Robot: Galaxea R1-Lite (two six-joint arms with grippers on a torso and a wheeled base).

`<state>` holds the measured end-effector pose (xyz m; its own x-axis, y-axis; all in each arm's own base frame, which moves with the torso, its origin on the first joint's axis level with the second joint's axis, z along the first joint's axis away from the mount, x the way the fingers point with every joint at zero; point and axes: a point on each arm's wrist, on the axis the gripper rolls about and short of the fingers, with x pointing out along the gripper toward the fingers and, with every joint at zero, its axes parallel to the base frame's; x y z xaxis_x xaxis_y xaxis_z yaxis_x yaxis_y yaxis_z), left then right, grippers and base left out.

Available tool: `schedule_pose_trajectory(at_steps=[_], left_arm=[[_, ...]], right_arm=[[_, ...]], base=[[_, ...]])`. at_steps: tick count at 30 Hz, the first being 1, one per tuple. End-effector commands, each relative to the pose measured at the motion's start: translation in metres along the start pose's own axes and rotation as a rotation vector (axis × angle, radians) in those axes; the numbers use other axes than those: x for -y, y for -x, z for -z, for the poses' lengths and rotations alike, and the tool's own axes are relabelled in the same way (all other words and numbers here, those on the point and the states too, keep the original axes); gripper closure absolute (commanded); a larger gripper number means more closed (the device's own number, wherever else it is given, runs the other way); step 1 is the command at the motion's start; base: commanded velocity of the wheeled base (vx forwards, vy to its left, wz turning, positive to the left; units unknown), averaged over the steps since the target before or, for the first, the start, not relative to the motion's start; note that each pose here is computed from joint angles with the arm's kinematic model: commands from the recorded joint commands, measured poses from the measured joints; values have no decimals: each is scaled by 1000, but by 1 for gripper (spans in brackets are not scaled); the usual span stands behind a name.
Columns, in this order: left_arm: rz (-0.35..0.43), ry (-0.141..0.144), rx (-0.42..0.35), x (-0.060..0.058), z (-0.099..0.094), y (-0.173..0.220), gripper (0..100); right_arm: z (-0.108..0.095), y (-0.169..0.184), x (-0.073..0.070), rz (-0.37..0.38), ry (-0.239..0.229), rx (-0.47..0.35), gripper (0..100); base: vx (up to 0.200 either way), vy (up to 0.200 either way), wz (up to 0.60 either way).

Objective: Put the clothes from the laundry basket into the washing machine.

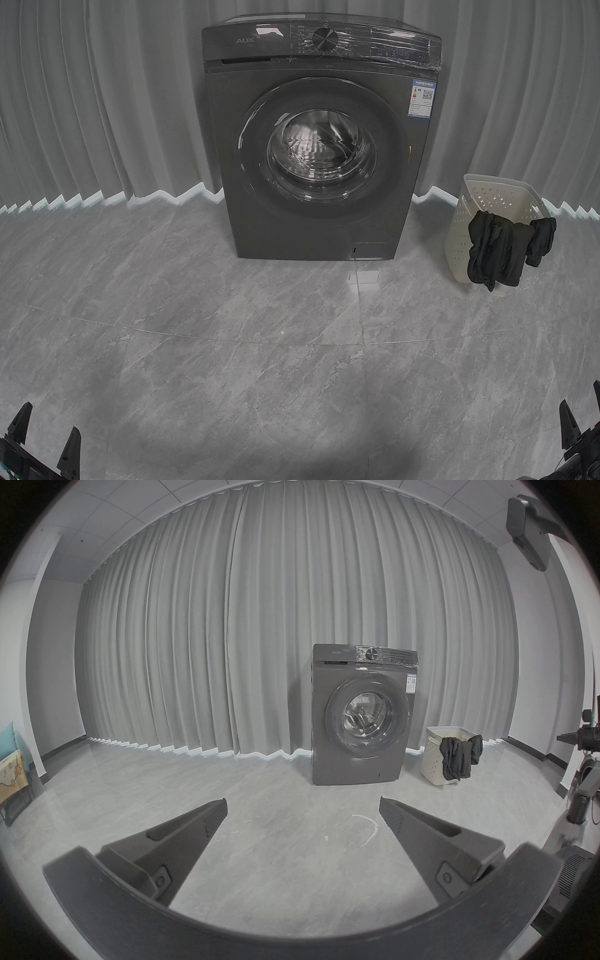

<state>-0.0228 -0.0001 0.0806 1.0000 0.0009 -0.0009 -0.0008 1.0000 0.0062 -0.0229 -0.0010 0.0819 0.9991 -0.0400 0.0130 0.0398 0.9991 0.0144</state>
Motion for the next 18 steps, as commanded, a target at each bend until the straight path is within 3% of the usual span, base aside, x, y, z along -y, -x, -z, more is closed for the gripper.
schedule_pose_trajectory(at_steps=[1,18], left_arm=[[-4,-1,1,0,5,0,0],[1,3,1,0,5,0,0]], right_arm=[[5,0,0,0,0,-1,0],[5,0,0,0,0,-1,0]], base=[[0,0,0],[0,0,0]])
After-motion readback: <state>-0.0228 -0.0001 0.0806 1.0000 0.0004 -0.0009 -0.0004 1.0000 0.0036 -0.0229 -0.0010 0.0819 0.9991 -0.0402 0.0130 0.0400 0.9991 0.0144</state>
